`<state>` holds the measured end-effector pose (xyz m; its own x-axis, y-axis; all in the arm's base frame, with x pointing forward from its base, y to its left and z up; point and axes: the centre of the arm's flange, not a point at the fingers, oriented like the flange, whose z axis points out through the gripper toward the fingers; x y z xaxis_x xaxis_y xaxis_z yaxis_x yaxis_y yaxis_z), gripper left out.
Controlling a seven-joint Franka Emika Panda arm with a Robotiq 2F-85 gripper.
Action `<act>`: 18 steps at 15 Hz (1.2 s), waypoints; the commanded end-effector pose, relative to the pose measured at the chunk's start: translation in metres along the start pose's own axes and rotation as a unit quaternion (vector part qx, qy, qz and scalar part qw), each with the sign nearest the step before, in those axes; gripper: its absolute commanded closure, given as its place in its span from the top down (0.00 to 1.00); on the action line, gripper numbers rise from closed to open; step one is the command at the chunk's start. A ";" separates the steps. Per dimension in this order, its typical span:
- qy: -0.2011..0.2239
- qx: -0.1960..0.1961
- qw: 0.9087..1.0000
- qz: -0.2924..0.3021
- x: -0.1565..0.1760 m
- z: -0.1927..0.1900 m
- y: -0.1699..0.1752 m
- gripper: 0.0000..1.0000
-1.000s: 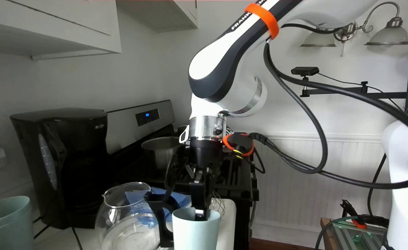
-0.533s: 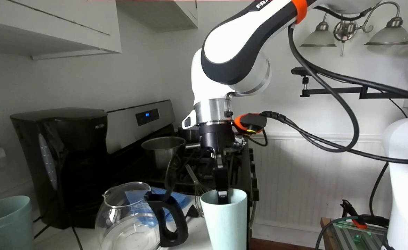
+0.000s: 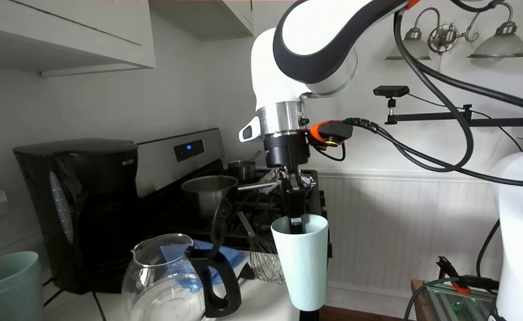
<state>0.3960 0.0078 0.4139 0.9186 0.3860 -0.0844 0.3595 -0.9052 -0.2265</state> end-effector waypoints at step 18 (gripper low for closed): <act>0.015 -0.252 0.966 0.051 -0.011 -0.097 0.015 0.01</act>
<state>0.3923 -0.0317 0.4892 0.9454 0.3145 -0.0852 0.3256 -0.9216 0.2113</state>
